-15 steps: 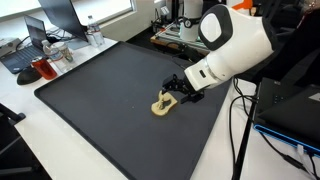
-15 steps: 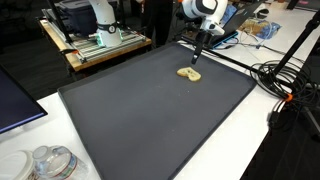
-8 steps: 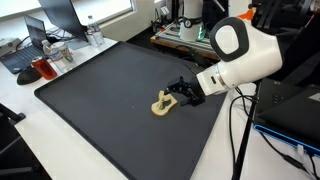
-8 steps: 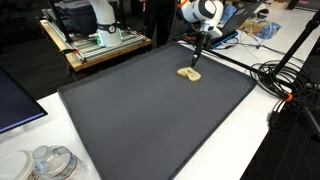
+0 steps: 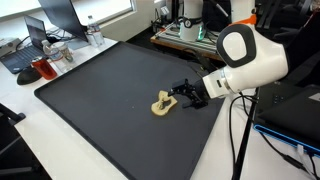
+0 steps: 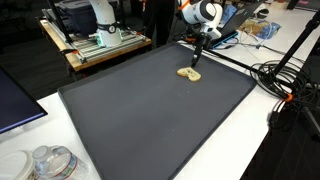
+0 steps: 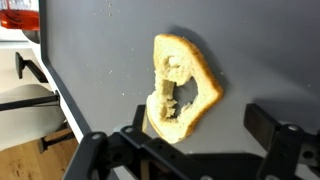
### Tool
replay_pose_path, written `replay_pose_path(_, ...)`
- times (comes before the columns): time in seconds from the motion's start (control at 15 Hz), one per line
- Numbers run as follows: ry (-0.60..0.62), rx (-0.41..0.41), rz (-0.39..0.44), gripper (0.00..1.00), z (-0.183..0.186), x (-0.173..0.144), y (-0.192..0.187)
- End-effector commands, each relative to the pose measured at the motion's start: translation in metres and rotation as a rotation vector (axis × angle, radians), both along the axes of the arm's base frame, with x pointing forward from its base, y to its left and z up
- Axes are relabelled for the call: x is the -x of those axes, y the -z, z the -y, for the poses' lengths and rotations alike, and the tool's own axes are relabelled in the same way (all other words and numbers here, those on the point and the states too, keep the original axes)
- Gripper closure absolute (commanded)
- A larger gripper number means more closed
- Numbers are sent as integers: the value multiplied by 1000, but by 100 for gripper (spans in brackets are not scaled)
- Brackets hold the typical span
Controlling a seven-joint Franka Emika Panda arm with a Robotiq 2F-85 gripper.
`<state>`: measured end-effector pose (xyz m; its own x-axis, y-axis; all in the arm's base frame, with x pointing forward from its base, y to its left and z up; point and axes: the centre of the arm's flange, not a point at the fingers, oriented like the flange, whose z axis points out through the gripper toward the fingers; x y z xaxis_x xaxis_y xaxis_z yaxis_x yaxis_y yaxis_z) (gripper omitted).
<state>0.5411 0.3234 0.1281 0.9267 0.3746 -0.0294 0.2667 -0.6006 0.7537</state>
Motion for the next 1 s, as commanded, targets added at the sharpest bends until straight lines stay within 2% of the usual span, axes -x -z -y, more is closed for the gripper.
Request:
replay_pose_path(0.0, 21, -23, 13, 0, -2, -10, -11)
replay_pose_path(0.53, 101, -169, -12, 0, 34, -45, -70)
replay_pose_path(0.93, 161, -357, -103, 0, 74, -70, -117)
